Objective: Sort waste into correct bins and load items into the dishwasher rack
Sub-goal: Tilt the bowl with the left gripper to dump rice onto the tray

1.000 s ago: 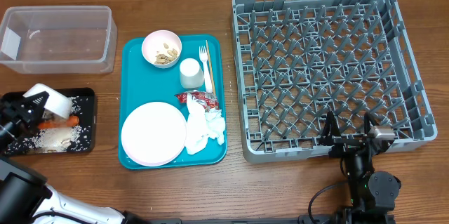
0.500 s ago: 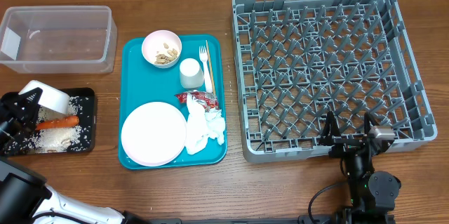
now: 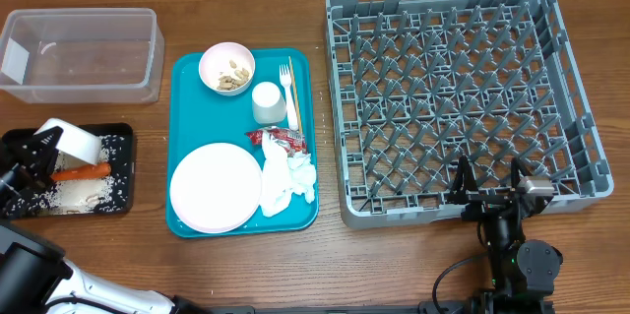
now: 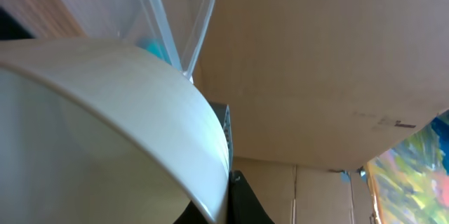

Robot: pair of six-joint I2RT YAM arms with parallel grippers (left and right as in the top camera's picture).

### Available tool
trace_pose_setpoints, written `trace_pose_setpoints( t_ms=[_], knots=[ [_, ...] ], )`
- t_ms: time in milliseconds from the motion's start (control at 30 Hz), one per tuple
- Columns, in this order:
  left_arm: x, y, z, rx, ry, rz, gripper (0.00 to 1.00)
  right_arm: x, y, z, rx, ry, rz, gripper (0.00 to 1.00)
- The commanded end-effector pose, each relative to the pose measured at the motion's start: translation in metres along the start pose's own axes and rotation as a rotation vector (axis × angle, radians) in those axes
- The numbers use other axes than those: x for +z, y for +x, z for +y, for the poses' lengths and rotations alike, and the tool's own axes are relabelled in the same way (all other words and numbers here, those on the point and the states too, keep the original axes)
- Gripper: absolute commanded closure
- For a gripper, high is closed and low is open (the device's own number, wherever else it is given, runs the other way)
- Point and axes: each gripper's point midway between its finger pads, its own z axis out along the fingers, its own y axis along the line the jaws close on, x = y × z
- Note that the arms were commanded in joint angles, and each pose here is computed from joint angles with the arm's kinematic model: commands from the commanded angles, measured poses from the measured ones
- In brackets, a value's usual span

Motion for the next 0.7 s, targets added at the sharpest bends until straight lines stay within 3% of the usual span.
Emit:
trace_pose_setpoints(
  t_ms=[0,300,367,567,667],
  knots=[
    [0.000,0.004,0.001,0.039,-0.019,0.009,0.95,0.000,0.002,-0.002,-0.004,0.009,-0.003,0.00],
    [-0.002,0.010,-0.023,0.112,-0.190,0.097,0.96,0.000,0.002,-0.002,-0.004,0.009,-0.003,0.00],
    [-0.004,0.009,-0.022,0.091,-0.283,0.116,0.96,0.000,0.002,-0.002,-0.004,0.009,-0.003,0.00],
    [-0.032,0.009,0.033,-0.178,-0.822,0.070,0.96,0.000,0.002,-0.002,-0.004,0.009,-0.003,0.00],
    [-0.026,0.013,0.035,-0.181,-0.872,0.084,0.96,0.000,0.002,-0.002,-0.004,0.009,-0.003,0.00]
  ],
)
